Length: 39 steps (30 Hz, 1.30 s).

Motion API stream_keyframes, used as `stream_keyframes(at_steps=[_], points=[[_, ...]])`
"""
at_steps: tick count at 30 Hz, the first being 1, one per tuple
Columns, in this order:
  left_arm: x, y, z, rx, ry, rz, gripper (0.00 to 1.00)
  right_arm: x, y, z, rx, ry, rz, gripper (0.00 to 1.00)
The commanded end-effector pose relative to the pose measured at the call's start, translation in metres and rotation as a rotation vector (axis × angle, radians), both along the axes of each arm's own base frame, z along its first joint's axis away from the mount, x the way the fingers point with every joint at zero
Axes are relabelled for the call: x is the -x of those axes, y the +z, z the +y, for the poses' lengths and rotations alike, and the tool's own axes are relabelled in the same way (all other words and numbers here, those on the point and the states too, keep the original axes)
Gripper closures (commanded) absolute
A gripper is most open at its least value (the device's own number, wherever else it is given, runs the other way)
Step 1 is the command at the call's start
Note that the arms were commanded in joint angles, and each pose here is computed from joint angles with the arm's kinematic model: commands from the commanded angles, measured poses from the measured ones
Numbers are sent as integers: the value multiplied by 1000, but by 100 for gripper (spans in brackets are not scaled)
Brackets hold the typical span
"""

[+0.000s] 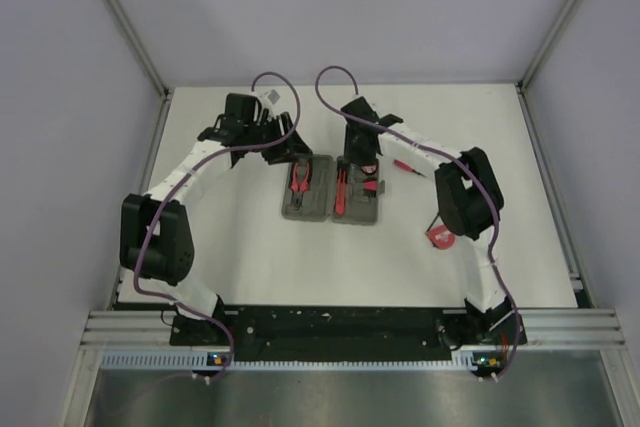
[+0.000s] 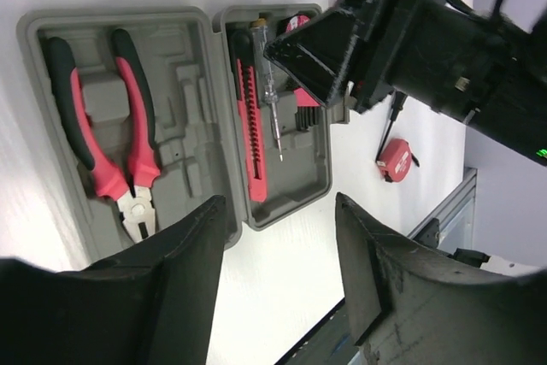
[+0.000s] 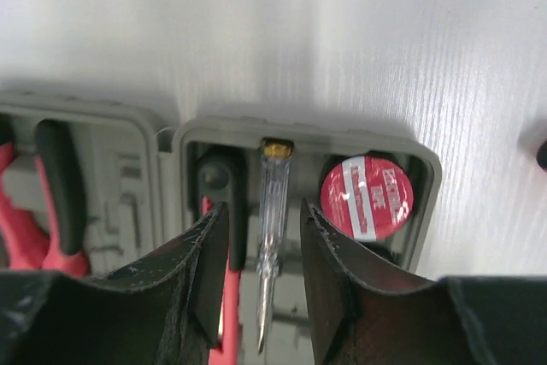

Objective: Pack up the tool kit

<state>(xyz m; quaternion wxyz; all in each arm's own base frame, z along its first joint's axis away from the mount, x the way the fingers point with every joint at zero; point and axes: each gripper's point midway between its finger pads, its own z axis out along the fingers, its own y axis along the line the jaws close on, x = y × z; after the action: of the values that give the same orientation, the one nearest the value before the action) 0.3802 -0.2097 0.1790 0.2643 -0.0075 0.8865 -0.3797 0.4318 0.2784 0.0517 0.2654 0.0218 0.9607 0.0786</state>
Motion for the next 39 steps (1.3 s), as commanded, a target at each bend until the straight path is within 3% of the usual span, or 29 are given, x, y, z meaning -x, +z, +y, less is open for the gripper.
stream_keyframes(at_steps=[1, 6, 11, 16, 23, 39], points=[[-14, 18, -21, 82, -49, -59, 45, 5, 74, 6, -115, 18, -110, 62], [-25, 15, -54, 149, -116, -41, 60, 29, 71, -1, -142, 34, -79, 69], [-39, 6, -94, 199, -173, -29, 72, 59, 46, -8, -169, 33, -11, 82], [-52, -20, -119, 124, -180, -22, 79, 78, 41, 4, -249, 88, -8, 84], [-47, -69, -126, 55, -184, 60, 84, 84, 35, 8, -297, 55, 7, 87], [-40, -127, -130, -39, -196, 134, 86, 87, 24, 22, -299, 91, 30, 87]])
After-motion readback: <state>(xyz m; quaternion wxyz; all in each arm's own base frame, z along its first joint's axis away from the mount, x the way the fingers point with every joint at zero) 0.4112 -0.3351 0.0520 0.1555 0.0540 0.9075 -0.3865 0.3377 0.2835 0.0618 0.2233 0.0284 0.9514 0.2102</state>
